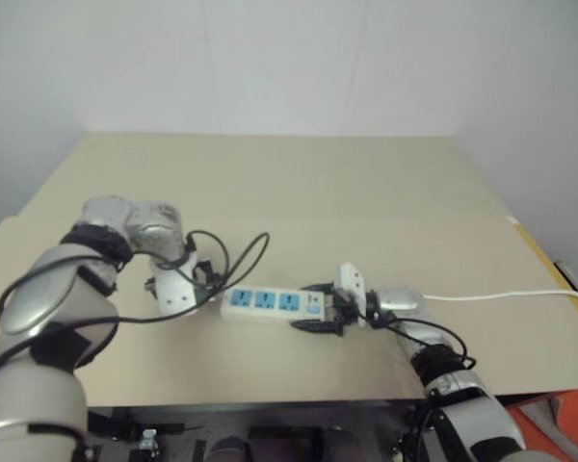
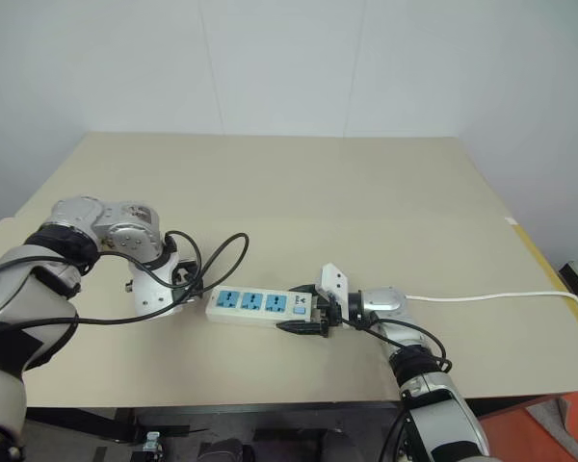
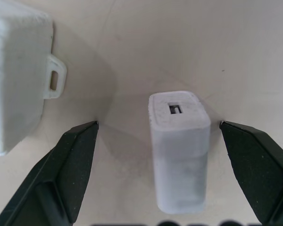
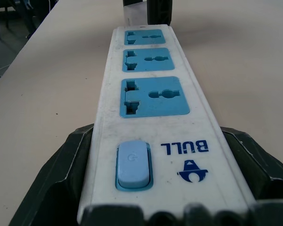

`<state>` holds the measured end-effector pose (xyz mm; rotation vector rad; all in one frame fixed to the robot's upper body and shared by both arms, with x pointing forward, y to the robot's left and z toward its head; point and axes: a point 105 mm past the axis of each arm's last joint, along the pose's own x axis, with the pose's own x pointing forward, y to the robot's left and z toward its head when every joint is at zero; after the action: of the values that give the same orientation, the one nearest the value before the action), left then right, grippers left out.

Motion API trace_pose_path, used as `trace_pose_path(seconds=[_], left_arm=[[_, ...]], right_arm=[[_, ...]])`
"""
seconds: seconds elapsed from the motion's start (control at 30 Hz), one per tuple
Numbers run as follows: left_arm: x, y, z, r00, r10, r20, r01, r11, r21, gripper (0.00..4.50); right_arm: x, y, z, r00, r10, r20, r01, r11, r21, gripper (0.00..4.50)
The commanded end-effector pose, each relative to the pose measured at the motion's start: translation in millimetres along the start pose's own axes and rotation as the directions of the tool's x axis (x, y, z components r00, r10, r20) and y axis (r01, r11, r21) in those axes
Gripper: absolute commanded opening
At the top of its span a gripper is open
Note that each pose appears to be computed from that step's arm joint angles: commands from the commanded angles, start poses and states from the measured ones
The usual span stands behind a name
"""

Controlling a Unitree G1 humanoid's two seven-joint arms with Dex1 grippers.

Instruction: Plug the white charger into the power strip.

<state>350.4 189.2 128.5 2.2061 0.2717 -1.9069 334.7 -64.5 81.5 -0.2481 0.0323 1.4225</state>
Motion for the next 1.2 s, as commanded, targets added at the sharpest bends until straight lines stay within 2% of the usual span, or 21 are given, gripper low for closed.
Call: trace_pose_path(seconds=[0.03, 0.4, 0.63, 0.77, 0.83, 0.93, 1.07, 1.2], left_arm=[[-0.6, 1.7, 0.5, 1.000, 0.011, -0.002, -0.011, 1.000, 0.012, 4.50], [-1.7, -0.5, 3.7, 1.000, -0.003, 0.021, 0.002, 1.000, 0.018, 1.01], [-5.1, 0.7, 8.3, 0.998, 0.037, 0.057, -0.036, 0.999, -0.006, 1.00], [-22.8, 26.5, 5.3, 0.945, 0.316, 0.085, -0.300, 0.939, -0.166, 1.00], [-35.9, 34.4, 4.7, 0.891, 0.439, 0.116, -0.394, 0.874, -0.283, 1.00], [-51.0, 39.5, 8.4, 0.818, 0.549, 0.174, -0.453, 0.800, -0.393, 1.00], [-75.0, 51.7, 12.9, 0.622, 0.746, 0.238, -0.518, 0.619, -0.590, 1.00], [-93.0, 58.1, 15.1, 0.496, 0.832, 0.249, -0.497, 0.507, -0.704, 1.00]], right_arm=[[-5.6, -1.4, -1.6, 1.000, -0.018, -0.012, 0.018, 1.000, 0.005, 3.44], [-6.5, -3.0, -2.8, 0.999, -0.030, -0.020, 0.030, 1.000, 0.001, 3.44], [-5.9, -3.4, -3.5, 0.999, -0.033, -0.022, 0.033, 0.999, 0.002, 3.44], [-6.1, -2.5, -4.3, 0.999, -0.032, -0.023, 0.032, 0.999, 0.002, 3.44], [-6.6, -1.4, -5.7, 0.999, -0.031, -0.025, 0.031, 1.000, 0.003, 3.44], [-6.9, -0.3, -7.4, 0.999, -0.027, -0.029, 0.027, 1.000, 0.004, 3.44], [-6.4, 0.5, -8.4, 0.999, -0.023, -0.031, 0.023, 1.000, 0.005, 3.44], [-4.5, -0.2, -7.9, 0.999, -0.022, -0.030, 0.022, 1.000, 0.004, 3.44]])
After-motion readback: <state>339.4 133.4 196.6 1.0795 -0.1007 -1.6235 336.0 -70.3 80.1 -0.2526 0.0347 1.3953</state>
